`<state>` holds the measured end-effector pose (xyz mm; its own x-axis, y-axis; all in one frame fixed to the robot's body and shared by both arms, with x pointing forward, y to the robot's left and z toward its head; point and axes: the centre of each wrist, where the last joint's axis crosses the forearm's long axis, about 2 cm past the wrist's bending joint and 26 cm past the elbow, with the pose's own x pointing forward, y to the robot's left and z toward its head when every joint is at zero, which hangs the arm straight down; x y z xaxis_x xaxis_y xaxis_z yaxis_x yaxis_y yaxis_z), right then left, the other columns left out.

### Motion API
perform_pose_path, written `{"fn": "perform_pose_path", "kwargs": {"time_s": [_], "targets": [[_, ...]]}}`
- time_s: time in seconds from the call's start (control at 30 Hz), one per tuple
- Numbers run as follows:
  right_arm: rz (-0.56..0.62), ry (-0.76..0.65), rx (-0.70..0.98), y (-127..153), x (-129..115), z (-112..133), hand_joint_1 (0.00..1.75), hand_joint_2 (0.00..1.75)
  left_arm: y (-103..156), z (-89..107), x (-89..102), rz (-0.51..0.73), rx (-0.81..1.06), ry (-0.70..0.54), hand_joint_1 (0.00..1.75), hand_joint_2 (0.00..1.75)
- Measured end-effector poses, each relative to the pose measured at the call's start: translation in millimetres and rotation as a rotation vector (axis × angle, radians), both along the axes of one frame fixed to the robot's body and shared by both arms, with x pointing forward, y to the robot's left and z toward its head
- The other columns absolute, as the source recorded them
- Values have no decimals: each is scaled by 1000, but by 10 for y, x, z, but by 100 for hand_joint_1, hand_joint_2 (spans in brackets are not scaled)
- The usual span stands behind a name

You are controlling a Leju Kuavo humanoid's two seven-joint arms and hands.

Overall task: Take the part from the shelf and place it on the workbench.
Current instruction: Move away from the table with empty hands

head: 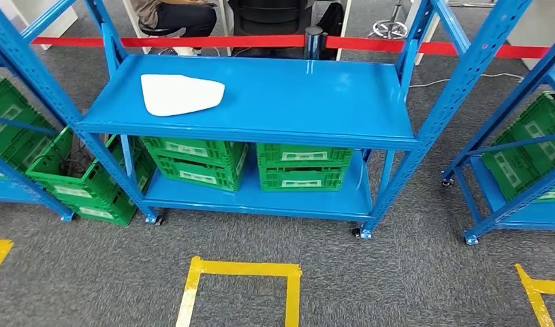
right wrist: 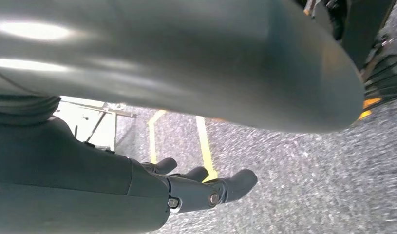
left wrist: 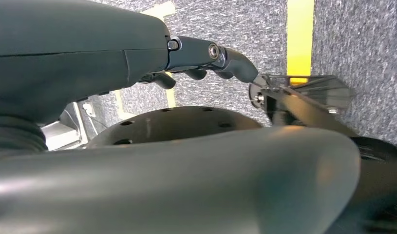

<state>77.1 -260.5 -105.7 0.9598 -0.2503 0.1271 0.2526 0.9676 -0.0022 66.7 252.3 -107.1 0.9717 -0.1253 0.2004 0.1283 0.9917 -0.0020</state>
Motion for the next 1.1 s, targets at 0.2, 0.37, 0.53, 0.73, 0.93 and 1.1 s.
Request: {"fn": "perform_pose_path", "kwargs": {"time_s": [0.2,0.37,0.53,0.73,0.93,1.1], "targets": [[1,1,7,3,-10,-2,0,0,18,-2,-3,4,7,-8,0,0],[3,-9,13,3,10,2,0,0,29,-3,-7,9,12,-8,0,0],[2,-8,15,3,-9,-2,0,0,27,-5,-20,10,15,4,0,0],[1,-9,18,5,-6,-1,0,0,24,-3,-13,9,29,1,0,0],[0,-10,18,13,-5,-1,0,0,30,-1,4,7,35,-6,0,0],[1,-9,23,36,-9,0,0,0,35,-5,-20,7,35,-1,0,0]]}}
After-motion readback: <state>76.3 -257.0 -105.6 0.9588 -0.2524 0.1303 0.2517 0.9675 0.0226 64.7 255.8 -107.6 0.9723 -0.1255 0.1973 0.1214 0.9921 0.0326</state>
